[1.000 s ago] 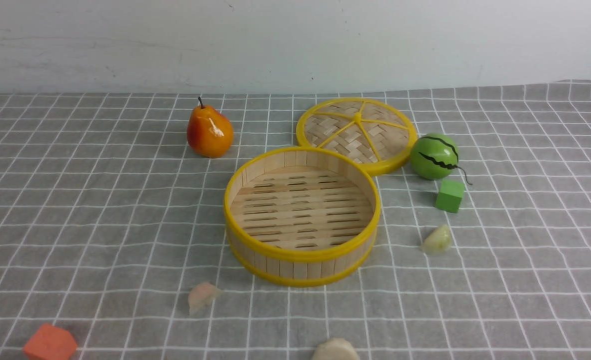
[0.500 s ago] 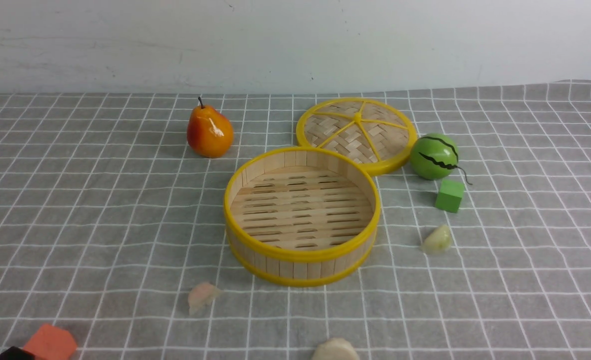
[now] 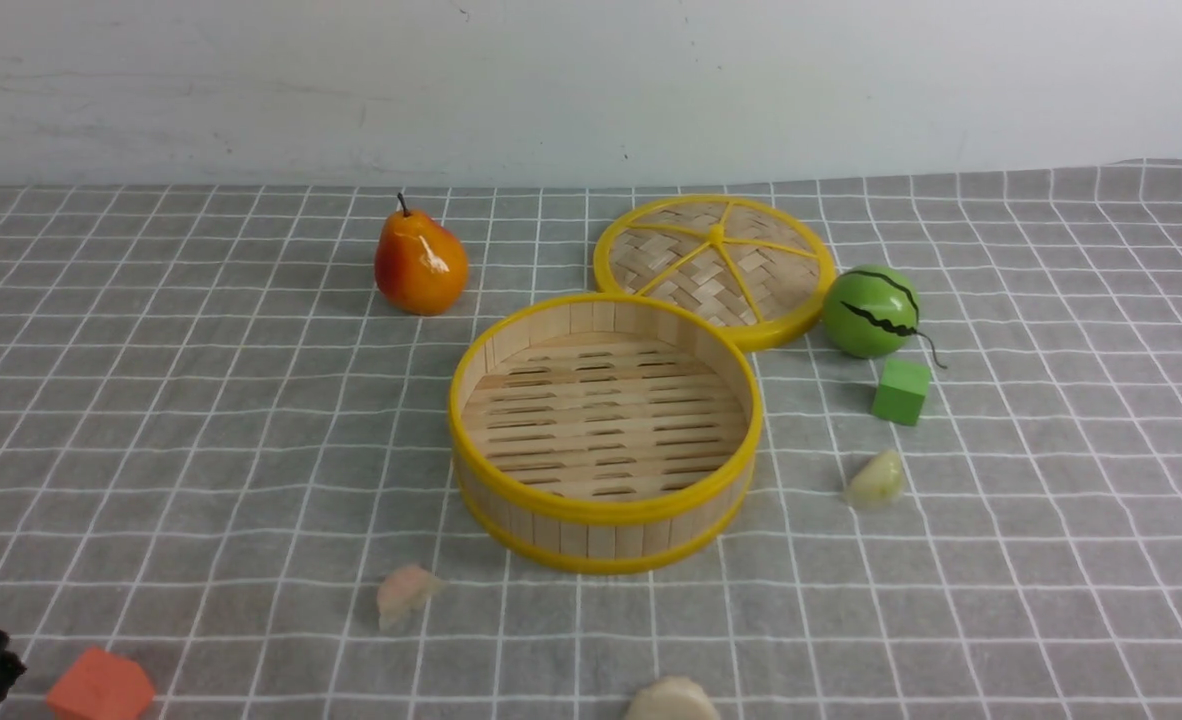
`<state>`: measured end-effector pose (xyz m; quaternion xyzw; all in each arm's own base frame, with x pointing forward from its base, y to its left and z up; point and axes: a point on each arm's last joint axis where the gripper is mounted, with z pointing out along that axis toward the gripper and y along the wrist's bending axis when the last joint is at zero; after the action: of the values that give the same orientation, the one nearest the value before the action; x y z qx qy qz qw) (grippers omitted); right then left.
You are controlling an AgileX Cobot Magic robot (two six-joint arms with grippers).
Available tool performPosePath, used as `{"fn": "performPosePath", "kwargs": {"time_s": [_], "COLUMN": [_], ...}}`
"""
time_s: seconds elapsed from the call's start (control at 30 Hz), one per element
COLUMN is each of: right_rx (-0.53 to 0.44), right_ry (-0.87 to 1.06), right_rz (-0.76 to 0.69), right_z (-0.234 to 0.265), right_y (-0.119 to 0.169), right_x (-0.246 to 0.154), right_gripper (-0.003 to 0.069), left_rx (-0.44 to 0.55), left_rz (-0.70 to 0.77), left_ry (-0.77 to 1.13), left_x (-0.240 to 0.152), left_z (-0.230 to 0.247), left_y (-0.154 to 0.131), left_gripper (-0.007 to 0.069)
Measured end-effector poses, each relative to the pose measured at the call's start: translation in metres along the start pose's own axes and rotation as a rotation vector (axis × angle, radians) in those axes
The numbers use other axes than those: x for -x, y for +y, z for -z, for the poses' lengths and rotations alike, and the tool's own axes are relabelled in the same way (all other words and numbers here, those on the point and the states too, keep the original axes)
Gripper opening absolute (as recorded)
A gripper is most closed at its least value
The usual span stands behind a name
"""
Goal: Put the dumplings into the steamer on the table with the grey tablecloth.
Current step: 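Reach for and grasp a dumpling on the table with the left gripper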
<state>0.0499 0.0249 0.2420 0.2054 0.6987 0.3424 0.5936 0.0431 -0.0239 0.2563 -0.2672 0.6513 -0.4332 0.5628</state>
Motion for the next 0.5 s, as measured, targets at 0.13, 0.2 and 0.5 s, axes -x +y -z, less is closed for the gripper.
{"fn": "performPosePath", "kwargs": {"time_s": [0.13,0.2,0.5], "right_rx": [-0.039,-0.067,-0.073], "right_ry": [0.042,0.108,0.634], "right_rz": [0.247,0.402,0.624], "right_z": [-0.012,-0.024,-0.076], "right_y": [0.026,0.037,0.054], "right_x": [0.032,0.048,0.059], "right_gripper": [0.0049,-0.0013,-0.0019], "left_rx": [0.102,0.186,0.51], "left_rz": [-0.202,-0.339,-0.604], "left_ry": [0.144,0.251,0.735], "left_x": [0.011,0.021,0.054], "left_z": [-0.012,-0.024,-0.077], "left_y": [-0.023,-0.035,-0.051], "left_gripper": [0.0033,-0.0014,-0.0014]}}
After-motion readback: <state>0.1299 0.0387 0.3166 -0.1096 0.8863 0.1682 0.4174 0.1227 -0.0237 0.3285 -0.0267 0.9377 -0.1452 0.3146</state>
